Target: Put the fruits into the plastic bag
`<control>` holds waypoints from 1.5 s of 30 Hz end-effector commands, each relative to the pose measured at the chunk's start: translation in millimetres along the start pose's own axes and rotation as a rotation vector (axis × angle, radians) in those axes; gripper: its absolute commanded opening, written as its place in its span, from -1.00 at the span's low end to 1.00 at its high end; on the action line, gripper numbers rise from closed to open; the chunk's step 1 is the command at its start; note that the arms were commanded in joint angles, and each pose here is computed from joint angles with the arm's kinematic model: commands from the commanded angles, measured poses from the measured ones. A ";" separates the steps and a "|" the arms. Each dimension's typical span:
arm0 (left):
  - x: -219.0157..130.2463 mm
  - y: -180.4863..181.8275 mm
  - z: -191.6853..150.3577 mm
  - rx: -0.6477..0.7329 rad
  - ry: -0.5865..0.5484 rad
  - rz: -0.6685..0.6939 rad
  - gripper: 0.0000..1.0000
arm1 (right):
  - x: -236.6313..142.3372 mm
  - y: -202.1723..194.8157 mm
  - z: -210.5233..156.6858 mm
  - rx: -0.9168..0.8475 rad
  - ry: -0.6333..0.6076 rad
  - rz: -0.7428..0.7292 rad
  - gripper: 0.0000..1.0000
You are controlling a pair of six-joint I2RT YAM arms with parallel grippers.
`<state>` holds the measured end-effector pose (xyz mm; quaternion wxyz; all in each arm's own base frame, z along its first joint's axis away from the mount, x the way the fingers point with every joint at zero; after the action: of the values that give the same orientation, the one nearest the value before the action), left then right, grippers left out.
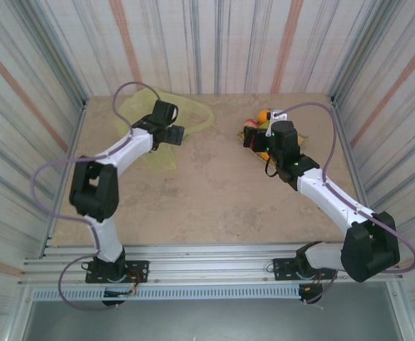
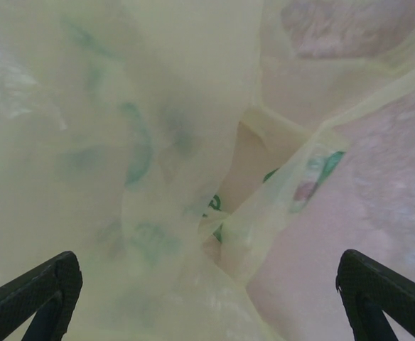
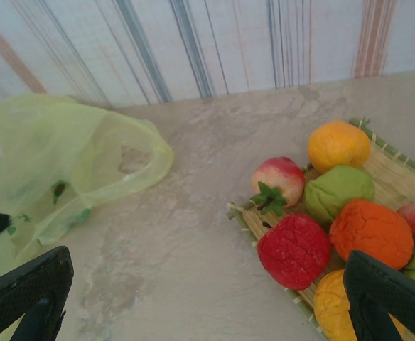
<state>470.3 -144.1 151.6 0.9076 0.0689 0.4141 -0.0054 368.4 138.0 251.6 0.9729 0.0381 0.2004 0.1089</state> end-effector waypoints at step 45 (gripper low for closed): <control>75.3 28.6 19.2 0.068 0.101 0.034 0.60 | 28.1 3.5 -53.2 0.089 0.206 0.012 0.98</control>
<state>530.2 -117.7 109.8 0.8844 0.0781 0.4600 -0.0131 370.0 146.2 194.3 0.9478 0.0604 0.2938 0.1080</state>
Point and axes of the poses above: each hand's point on the last joint's axis, 136 mm out from that joint toward the fingers, its own x axis out along the fingers, its own y axis along the line the jaws close on, z = x × y, the point moved 3 cm from there along -x, back along the fingers, and after that the axes turned 9 degrees about -x, right-handed, at the moved point
